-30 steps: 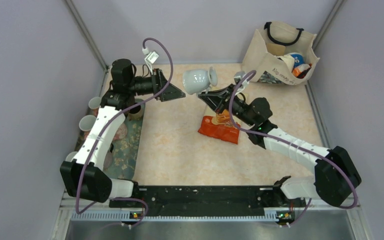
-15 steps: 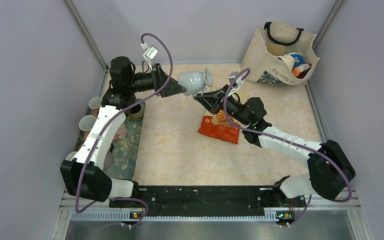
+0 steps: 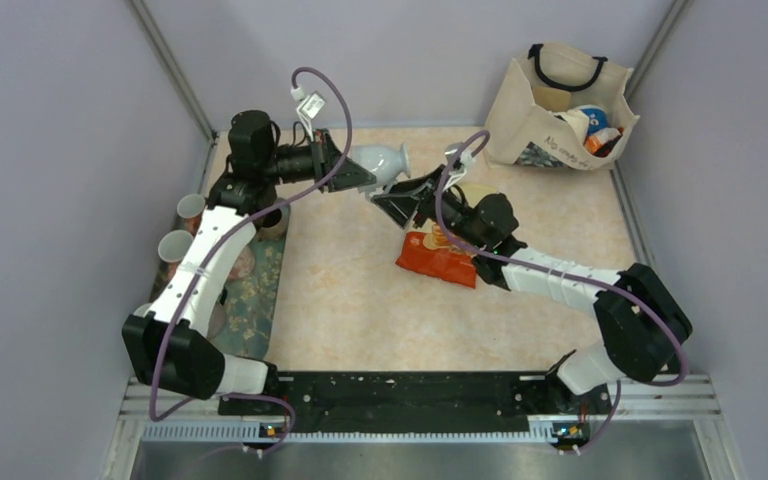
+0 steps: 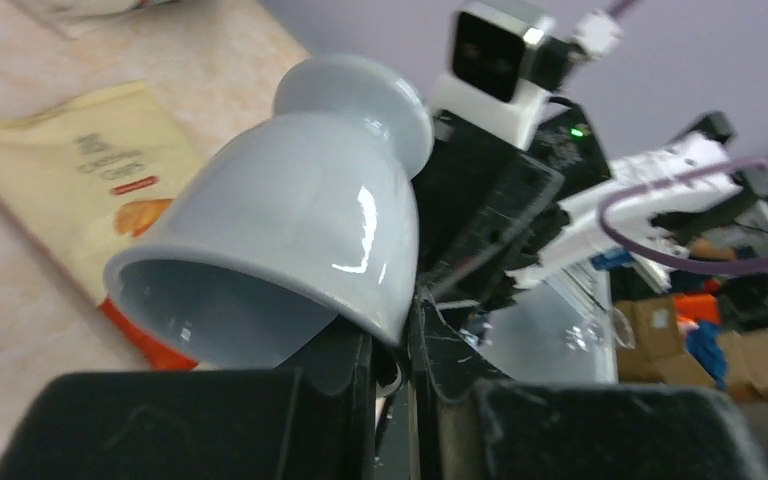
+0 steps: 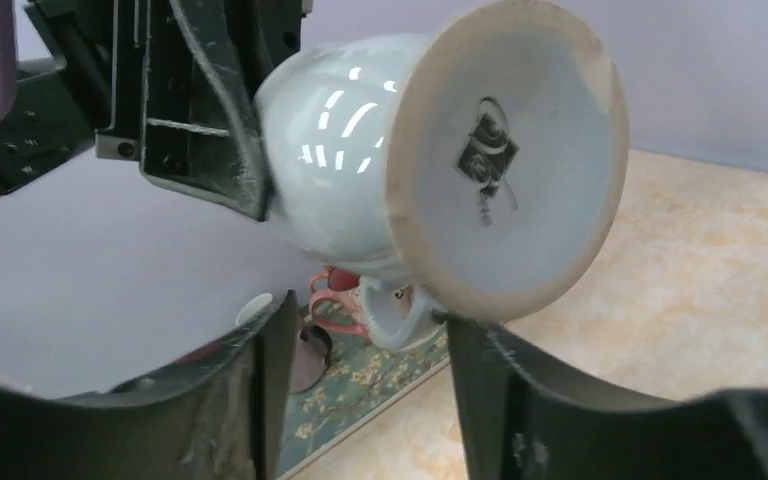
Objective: Turn the mug right side up
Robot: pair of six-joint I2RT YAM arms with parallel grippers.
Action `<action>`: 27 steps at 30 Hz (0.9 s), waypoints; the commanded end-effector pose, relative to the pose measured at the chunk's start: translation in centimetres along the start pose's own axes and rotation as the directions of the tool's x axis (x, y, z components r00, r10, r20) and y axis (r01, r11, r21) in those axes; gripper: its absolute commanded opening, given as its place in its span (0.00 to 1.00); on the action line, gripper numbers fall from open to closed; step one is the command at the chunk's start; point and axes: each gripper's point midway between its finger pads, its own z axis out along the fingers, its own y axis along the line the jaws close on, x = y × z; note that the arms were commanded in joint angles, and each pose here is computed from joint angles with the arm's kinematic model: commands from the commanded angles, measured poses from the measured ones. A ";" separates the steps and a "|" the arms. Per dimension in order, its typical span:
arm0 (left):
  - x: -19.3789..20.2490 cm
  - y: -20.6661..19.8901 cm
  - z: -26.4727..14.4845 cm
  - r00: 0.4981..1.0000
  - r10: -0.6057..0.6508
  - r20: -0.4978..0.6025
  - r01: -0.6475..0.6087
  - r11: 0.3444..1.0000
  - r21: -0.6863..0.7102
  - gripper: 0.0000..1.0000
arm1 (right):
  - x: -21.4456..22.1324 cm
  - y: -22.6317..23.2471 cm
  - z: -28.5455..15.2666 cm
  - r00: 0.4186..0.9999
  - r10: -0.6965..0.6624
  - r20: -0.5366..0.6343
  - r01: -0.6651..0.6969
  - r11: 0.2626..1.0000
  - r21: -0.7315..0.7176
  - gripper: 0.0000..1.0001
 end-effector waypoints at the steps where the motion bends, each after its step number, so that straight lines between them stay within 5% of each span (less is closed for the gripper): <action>1: -1.5 3.2 -3.1 0.983 0.181 -0.011 -0.173 0.918 -0.357 0.00 | -1.4 1.7 0.1 0.998 -0.051 0.038 0.052 0.998 -0.024 0.63; 6: 0.3 5.2 -5.8 0.975 0.194 -0.112 -0.223 0.848 -0.481 0.00 | 1.5 0.1 -1.2 0.997 -0.025 -0.071 0.028 0.999 0.042 0.98; 11: 4.5 6.8 -10.0 0.916 0.155 -0.371 -0.356 0.740 -0.570 0.00 | 3.4 -0.8 -3.6 0.989 -0.045 -0.142 0.059 0.994 0.095 0.99; 17: 12.5 8.3 -18.8 0.686 -0.089 -0.722 -0.541 0.600 -0.589 0.00 | 3.0 -1.4 -6.3 0.961 -0.179 -0.213 0.213 0.966 0.149 0.99; 21: 17.0 9.3 -23.7 0.549 -0.286 -0.785 -0.598 0.522 -0.608 0.00 | 2.5 -1.6 -7.3 0.948 -0.228 -0.223 0.268 0.948 0.171 0.99; 27: 21.9 10.1 -26.5 0.446 -0.431 -0.784 -0.605 0.500 -0.620 0.00 | 2.8 -1.5 -8.6 0.944 -0.238 -0.229 0.281 0.944 0.175 0.99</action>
